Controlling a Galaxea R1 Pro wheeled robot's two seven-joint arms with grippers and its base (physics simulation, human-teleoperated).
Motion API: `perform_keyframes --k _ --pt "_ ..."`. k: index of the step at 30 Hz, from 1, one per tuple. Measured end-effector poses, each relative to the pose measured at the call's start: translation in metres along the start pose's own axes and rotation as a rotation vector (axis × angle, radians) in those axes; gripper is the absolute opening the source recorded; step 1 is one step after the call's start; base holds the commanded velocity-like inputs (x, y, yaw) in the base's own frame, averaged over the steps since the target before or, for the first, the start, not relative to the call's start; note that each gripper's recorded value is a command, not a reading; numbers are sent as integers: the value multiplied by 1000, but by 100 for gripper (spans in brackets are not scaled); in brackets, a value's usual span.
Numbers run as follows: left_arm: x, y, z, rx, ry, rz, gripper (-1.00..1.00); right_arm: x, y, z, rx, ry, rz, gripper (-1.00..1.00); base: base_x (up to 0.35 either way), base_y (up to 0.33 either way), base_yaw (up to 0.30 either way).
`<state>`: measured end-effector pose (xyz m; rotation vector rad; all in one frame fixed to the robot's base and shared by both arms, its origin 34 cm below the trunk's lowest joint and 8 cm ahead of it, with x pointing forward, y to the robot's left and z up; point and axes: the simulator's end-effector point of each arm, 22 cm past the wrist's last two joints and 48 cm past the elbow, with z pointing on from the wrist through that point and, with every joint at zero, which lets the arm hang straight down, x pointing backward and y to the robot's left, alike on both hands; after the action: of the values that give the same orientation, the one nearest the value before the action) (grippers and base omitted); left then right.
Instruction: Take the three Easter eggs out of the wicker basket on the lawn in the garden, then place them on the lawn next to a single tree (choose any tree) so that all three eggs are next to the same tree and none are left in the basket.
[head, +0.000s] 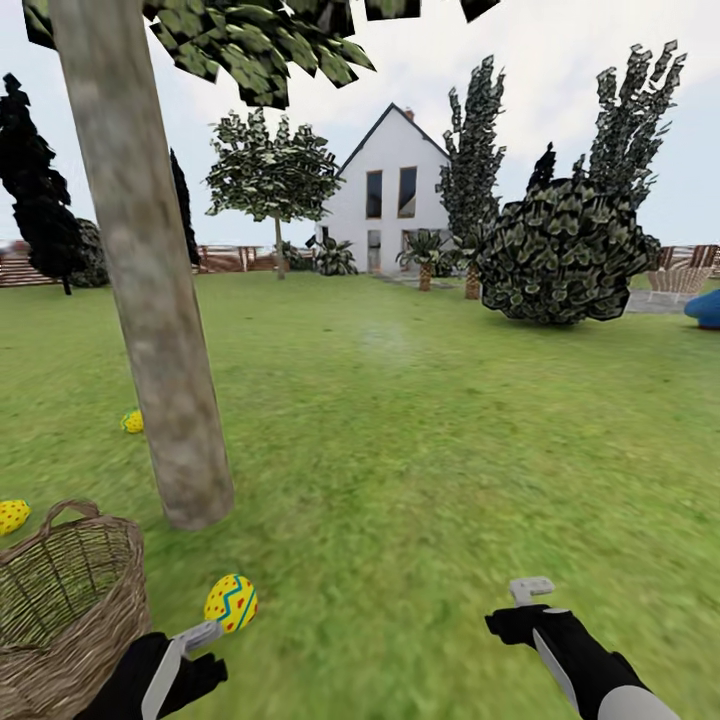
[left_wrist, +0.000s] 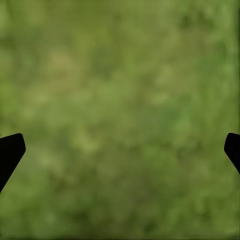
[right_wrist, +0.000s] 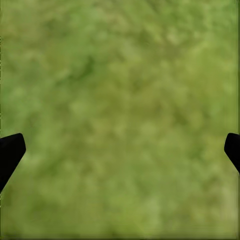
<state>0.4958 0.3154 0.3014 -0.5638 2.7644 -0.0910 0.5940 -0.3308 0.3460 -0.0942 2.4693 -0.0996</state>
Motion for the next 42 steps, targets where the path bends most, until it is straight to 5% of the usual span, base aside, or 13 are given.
perform_keyframes --k 10,42 --pt "24 -8 1 37 50 2 100 19 3 -6 -5 40 5 100 -199 65 48" --pt "1 -20 -56 35 87 -2 100 -5 -6 -48 -7 115 9 100 -4 2 280"
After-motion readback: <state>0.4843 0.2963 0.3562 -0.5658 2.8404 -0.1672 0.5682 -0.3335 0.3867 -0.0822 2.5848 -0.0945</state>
